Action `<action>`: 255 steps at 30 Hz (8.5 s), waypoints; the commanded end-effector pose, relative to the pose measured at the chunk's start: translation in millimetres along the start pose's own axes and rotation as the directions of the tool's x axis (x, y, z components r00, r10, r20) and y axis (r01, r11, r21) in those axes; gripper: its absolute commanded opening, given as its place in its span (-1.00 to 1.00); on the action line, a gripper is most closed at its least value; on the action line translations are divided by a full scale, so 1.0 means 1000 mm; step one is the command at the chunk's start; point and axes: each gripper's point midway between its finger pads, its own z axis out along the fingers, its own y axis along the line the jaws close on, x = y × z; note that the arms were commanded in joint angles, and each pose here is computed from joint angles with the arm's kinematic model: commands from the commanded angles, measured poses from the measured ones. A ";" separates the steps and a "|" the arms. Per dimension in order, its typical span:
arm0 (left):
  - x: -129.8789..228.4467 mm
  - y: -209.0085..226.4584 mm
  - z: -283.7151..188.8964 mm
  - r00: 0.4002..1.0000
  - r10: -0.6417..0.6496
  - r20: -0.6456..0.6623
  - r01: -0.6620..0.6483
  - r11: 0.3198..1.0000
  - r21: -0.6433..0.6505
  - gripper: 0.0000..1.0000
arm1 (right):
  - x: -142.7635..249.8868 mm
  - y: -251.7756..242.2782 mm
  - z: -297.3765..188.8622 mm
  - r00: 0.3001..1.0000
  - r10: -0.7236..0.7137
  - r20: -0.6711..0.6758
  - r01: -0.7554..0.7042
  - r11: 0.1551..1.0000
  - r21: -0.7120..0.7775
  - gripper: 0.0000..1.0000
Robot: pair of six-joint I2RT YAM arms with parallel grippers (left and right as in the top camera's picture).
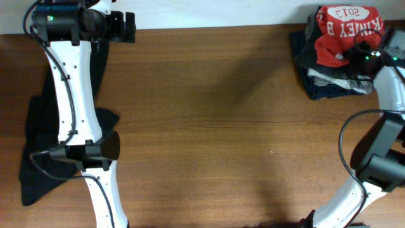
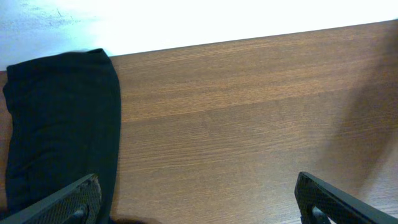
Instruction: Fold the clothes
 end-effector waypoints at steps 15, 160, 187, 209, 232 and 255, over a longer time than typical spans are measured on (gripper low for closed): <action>0.004 0.002 0.018 1.000 0.018 -0.024 -0.018 1.000 -0.003 0.98 | -0.077 0.082 -0.128 0.641 -0.633 0.435 0.715 0.698 -0.039 0.59; 0.019 0.004 0.050 0.995 0.010 -0.097 -0.010 1.000 0.004 0.98 | 0.283 -0.040 -0.217 0.427 -0.521 0.739 0.888 0.397 -0.233 0.97; 0.019 0.004 0.050 0.995 0.010 -0.097 -0.010 1.000 0.004 0.98 | 0.282 -0.041 -0.217 0.427 -0.521 0.739 0.886 0.404 -0.228 0.97; 0.014 0.003 0.041 0.997 0.000 -0.076 0.000 1.000 0.006 0.99 | 0.282 -0.041 -0.217 0.427 -0.522 0.738 0.886 0.404 -0.228 0.97; 0.118 -0.025 0.037 0.968 0.050 0.246 -0.062 0.997 0.040 0.98 | 0.282 -0.041 -0.217 0.427 -0.522 0.738 0.886 0.404 -0.228 0.97; 0.235 -0.013 -0.056 0.756 0.108 0.645 -0.019 0.989 -0.144 0.99 | 0.282 -0.041 -0.217 0.427 -0.522 0.738 0.886 0.404 -0.228 0.97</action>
